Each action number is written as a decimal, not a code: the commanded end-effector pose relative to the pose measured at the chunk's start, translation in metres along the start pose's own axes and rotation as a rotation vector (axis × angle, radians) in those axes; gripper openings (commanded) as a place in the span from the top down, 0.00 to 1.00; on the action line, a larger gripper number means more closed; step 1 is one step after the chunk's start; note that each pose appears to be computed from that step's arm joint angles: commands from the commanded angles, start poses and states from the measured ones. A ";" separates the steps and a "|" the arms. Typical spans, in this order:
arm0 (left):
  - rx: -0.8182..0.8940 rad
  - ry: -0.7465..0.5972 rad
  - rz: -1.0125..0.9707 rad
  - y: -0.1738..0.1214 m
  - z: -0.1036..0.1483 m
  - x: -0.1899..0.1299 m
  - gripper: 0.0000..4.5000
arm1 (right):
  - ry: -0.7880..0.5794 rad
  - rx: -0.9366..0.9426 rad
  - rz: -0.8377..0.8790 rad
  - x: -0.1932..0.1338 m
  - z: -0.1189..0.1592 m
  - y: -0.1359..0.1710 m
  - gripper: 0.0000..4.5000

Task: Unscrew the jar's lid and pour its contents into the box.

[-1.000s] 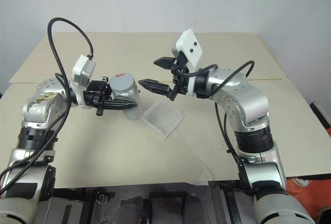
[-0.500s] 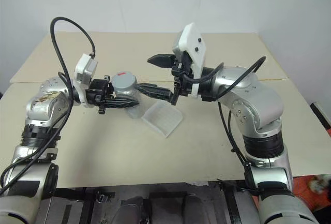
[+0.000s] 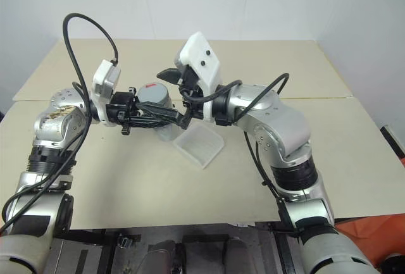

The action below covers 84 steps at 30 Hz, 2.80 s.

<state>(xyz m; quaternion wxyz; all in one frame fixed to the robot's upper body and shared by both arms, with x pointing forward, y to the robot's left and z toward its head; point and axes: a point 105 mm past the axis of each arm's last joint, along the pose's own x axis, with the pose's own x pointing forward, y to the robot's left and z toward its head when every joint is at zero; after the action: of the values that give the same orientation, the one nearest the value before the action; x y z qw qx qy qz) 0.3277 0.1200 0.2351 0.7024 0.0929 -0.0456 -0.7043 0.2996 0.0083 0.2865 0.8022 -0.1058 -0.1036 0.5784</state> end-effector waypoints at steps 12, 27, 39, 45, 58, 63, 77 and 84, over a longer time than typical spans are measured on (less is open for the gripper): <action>0.054 0.008 -0.006 -0.003 0.008 -0.002 0.57 | -0.015 -0.033 -0.062 -0.011 0.008 -0.016 0.00; 0.058 0.013 -0.014 -0.003 0.008 -0.001 0.57 | -0.002 -0.040 -0.100 -0.028 0.007 -0.027 0.00; 0.059 0.017 -0.010 -0.003 0.007 -0.002 0.57 | 0.012 -0.046 -0.057 -0.034 0.004 -0.019 0.00; 0.060 0.016 -0.008 -0.003 0.007 -0.002 0.57 | -0.003 -0.054 -0.002 -0.039 0.007 -0.008 0.00; 0.065 0.016 -0.012 -0.003 0.006 0.000 0.57 | -0.025 -0.060 0.039 -0.022 0.013 0.001 0.00; 0.067 0.015 -0.012 -0.003 0.007 0.000 0.57 | -0.013 -0.044 0.028 -0.011 0.010 -0.002 0.00; 0.067 0.018 -0.008 -0.004 0.007 -0.001 0.57 | -0.006 -0.011 0.051 0.000 0.008 0.001 0.26; 0.065 0.019 -0.007 -0.004 0.005 0.000 0.57 | -0.035 0.019 0.046 -0.004 0.016 -0.002 0.39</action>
<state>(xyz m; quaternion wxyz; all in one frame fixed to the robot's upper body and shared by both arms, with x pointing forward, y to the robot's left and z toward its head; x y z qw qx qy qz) 0.3268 0.1206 0.2316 0.7034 0.1064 -0.0424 -0.7015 0.2999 0.0087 0.2805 0.7887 -0.0980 -0.0756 0.6022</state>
